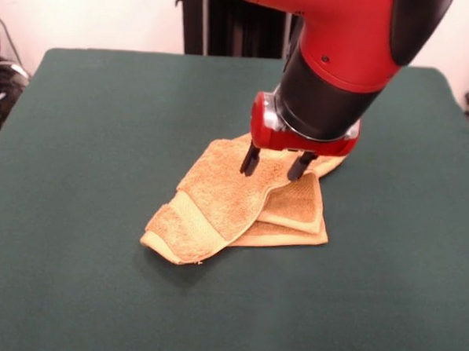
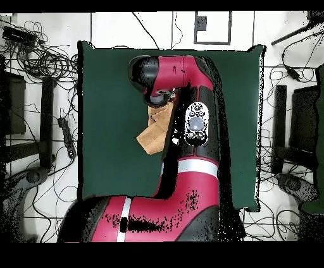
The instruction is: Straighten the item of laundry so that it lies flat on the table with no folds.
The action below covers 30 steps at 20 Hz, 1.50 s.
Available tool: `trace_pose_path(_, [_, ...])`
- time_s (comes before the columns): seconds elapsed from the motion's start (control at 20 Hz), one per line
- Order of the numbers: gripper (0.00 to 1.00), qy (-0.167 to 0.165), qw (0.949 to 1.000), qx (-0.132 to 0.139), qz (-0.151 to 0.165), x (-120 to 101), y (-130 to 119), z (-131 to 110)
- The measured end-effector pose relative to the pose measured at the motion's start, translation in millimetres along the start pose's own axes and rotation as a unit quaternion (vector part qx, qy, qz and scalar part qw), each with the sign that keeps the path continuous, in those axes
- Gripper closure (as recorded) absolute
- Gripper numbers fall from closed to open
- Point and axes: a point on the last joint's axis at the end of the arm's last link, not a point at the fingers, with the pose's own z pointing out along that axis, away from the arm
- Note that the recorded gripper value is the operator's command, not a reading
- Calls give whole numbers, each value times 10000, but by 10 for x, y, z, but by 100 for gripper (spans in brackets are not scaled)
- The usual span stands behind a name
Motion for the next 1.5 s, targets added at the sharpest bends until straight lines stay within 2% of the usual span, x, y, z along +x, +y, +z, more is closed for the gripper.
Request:
trace_pose_path(0.3, [0,-412,9991,29,-32,-59,20,127])
trace_pose_path(0.7, [0,-704,9975,27,-77,-40,70,311])
trace_pose_path(1.25, [0,-767,9970,-22,-86,67,79,530])
trace_pose_path(1.5, [0,-708,9974,-123,-20,154,1,680])
